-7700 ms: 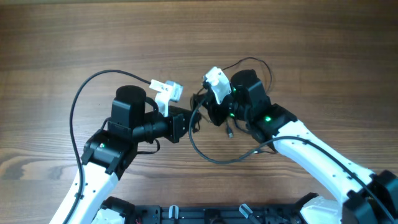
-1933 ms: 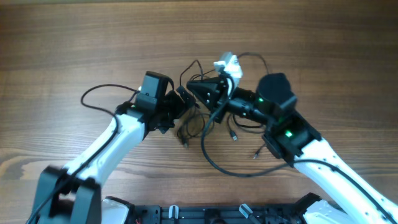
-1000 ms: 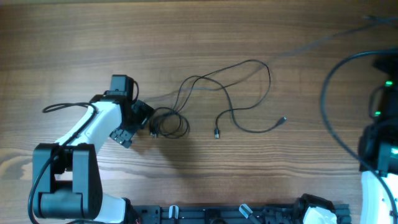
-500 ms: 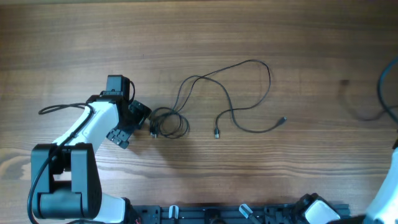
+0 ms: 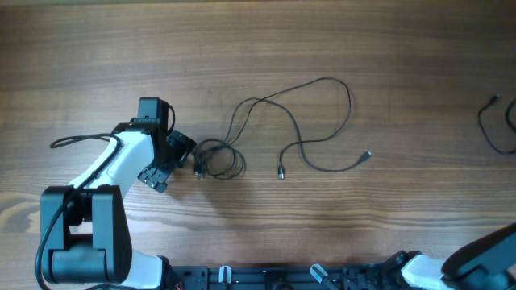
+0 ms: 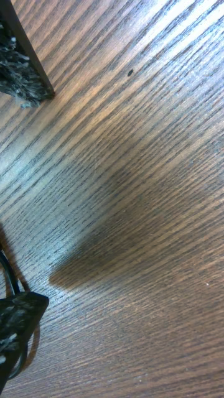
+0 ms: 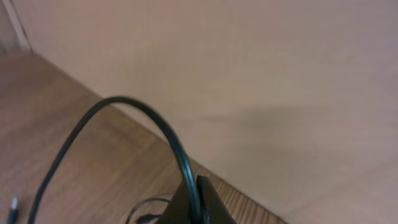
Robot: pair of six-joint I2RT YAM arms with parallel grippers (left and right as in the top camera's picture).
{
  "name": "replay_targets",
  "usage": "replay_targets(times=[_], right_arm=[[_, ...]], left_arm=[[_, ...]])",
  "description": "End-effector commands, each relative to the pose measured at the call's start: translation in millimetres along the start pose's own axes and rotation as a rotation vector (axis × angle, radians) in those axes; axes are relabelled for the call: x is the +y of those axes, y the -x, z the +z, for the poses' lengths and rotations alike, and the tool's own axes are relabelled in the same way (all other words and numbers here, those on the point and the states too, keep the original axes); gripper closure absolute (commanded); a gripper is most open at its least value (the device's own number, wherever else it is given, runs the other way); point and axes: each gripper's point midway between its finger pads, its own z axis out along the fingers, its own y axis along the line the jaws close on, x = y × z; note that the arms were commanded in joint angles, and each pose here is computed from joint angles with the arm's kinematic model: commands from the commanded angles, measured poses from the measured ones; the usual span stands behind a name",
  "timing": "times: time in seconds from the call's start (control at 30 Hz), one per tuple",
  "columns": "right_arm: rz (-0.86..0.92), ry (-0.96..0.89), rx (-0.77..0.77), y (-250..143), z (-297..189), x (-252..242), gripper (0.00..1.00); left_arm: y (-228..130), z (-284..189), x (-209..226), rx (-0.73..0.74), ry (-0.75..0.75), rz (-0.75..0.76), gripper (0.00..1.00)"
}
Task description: Untangle cables
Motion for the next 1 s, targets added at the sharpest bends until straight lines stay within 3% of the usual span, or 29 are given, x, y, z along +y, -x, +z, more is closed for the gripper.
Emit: replay_targets(times=[0.0, 0.1, 0.17, 0.3, 0.33, 0.8, 0.97], right_arm=[[-0.057, 0.033, 0.061, -24.3, 27.2, 14.7, 0.92], [-0.058, 0.049, 0.140, -57.3, 46.4, 26.0, 0.89], [-0.027, 0.055, 0.201, -82.1, 57.5, 33.1, 0.82], [0.018, 0.047, 0.308, -121.4, 67.6, 40.5, 0.21], [0.033, 0.045, 0.323, -125.6, 67.3, 41.2, 0.00], [0.219, 0.069, 0.622, -91.0, 17.7, 34.0, 0.00], [0.263, 0.276, 0.638, -64.9, -20.0, 68.7, 0.00]], left_arm=[[-0.9, 5.0, 6.6, 0.002, 0.027, 0.009, 0.00], [-2.0, 5.0, 5.8, 0.008, 0.022, 0.006, 0.00], [-4.7, 5.0, 3.9, 0.024, 0.011, 0.006, 0.00], [-10.8, 4.7, 0.1, 0.060, -0.011, 0.005, 0.00], [-11.7, 4.7, -0.6, 0.065, -0.015, 0.005, 0.00], [-11.6, 4.7, -0.6, 0.065, -0.015, 0.006, 0.00], [-13.0, 4.5, -2.7, 0.074, -0.026, 0.006, 0.00]])
